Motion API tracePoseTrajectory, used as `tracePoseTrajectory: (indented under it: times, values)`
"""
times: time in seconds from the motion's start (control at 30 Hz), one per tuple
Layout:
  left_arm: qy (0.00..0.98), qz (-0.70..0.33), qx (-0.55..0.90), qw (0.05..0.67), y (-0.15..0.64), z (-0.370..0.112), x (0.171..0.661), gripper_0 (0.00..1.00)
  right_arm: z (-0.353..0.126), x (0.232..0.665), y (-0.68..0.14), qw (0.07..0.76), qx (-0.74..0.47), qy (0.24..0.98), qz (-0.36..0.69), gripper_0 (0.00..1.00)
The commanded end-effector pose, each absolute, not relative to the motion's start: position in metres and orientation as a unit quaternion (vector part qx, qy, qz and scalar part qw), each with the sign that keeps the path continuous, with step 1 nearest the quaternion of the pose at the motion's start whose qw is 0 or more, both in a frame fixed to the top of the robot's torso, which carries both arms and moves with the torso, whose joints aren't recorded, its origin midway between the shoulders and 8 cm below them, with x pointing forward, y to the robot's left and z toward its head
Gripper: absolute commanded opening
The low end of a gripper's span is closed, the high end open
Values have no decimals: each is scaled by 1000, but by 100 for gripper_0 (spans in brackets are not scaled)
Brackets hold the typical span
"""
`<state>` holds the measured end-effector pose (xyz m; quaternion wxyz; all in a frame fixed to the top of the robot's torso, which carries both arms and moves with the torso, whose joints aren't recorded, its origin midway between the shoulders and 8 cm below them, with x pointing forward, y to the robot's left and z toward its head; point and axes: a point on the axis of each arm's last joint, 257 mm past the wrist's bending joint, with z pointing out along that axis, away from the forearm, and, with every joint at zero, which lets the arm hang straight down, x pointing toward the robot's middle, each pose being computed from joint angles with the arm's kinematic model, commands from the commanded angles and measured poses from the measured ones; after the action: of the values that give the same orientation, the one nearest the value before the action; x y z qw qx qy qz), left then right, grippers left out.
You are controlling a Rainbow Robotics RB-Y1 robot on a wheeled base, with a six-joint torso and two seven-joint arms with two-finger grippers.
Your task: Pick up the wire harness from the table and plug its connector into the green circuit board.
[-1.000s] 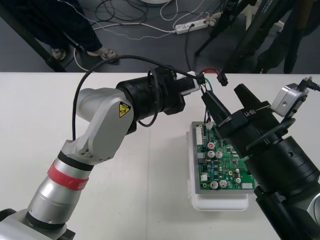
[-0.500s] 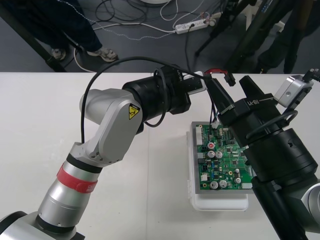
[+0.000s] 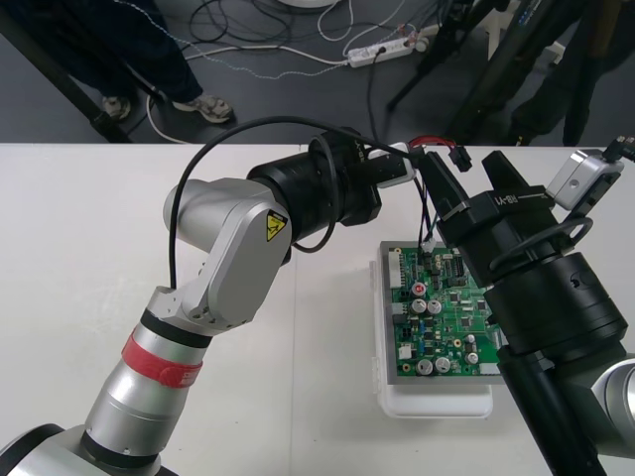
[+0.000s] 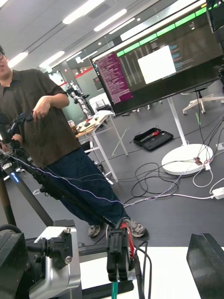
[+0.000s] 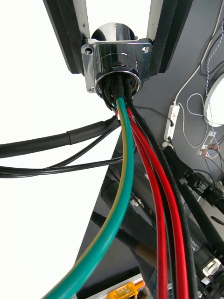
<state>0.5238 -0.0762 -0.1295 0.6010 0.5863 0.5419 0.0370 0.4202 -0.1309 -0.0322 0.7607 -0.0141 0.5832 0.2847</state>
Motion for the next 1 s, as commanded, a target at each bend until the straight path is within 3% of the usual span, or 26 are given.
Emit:
tracePoseTrajectory:
  times: [0.03,0.77,0.87,1.0]
  values:
    - [542,8,539,645,-93,-93,517,0,-22,422,-130,765,-3,573,293,100]
    - [542,8,537,646,-93,-92,517,0,-25,434,-139,767,15,575,284,100]
    - [542,8,536,647,-93,-92,517,0,-26,434,-138,766,14,576,284,91]
    - [543,8,537,646,-93,-92,517,0,-25,434,-138,767,14,575,285,91]
